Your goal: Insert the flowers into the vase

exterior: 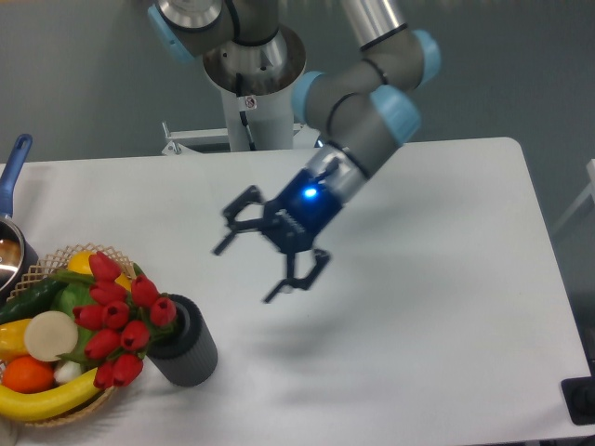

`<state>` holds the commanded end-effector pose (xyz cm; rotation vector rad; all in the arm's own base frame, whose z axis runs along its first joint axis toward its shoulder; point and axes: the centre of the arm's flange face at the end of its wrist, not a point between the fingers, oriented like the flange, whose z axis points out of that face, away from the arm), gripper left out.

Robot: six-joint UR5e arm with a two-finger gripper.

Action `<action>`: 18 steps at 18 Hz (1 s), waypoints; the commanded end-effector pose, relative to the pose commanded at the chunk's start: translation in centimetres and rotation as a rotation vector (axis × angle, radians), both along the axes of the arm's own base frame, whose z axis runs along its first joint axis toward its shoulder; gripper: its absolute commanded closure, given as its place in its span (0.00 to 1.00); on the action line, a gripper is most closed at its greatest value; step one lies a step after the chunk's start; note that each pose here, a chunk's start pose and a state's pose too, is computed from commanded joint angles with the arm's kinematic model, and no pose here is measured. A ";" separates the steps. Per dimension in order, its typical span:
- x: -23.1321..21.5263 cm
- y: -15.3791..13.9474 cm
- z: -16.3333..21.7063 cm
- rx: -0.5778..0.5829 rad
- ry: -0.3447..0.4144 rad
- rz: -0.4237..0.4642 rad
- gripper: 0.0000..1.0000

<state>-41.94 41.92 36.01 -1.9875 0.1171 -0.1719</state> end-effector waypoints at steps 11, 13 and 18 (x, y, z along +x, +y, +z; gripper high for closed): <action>-9.3 -5.8 -0.2 -0.623 0.345 0.419 0.00; -10.2 -6.5 -1.8 -0.723 0.353 0.451 0.00; -13.0 -7.1 -2.7 -0.919 0.329 0.425 0.00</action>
